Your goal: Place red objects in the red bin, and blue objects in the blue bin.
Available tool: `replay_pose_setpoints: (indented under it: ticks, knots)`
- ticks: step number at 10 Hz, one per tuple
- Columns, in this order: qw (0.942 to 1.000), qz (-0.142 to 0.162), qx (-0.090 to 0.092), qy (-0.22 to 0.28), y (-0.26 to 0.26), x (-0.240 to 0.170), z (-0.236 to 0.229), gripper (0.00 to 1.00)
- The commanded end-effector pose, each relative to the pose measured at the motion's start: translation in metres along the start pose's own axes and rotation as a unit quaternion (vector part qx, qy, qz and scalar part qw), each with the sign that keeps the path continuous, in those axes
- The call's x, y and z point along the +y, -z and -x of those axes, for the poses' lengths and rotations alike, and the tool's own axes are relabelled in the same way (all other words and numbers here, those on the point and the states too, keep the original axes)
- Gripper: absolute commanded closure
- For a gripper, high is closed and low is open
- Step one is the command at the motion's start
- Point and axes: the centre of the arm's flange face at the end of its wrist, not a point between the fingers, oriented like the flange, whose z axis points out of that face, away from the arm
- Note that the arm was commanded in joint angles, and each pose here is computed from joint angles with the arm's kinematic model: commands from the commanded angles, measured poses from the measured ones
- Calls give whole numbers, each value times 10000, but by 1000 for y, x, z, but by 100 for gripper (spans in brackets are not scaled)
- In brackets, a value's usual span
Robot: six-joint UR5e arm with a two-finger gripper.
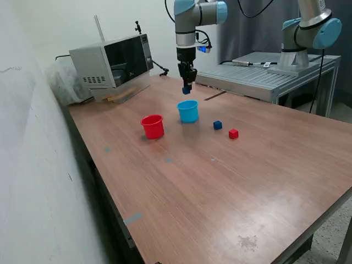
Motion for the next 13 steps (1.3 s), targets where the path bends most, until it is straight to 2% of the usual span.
replay_pose_setpoints:
  ticks: [1,5,7,9,10,11,13]
  knots:
    - [10000,-32,9,3,-2,-3,-1,0]
    - [10000,-38,18,3,-3,-2,-1,0]
    - [9997,-220,39,104,-15,-18,-14,0]
    - [9975,-323,63,619,-16,-45,-75,0]
    - [9963,-176,76,835,4,-57,-103,0]
    - [9920,-106,102,1255,14,-77,-154,0]
    - [9931,11,156,1165,27,-87,-189,0]
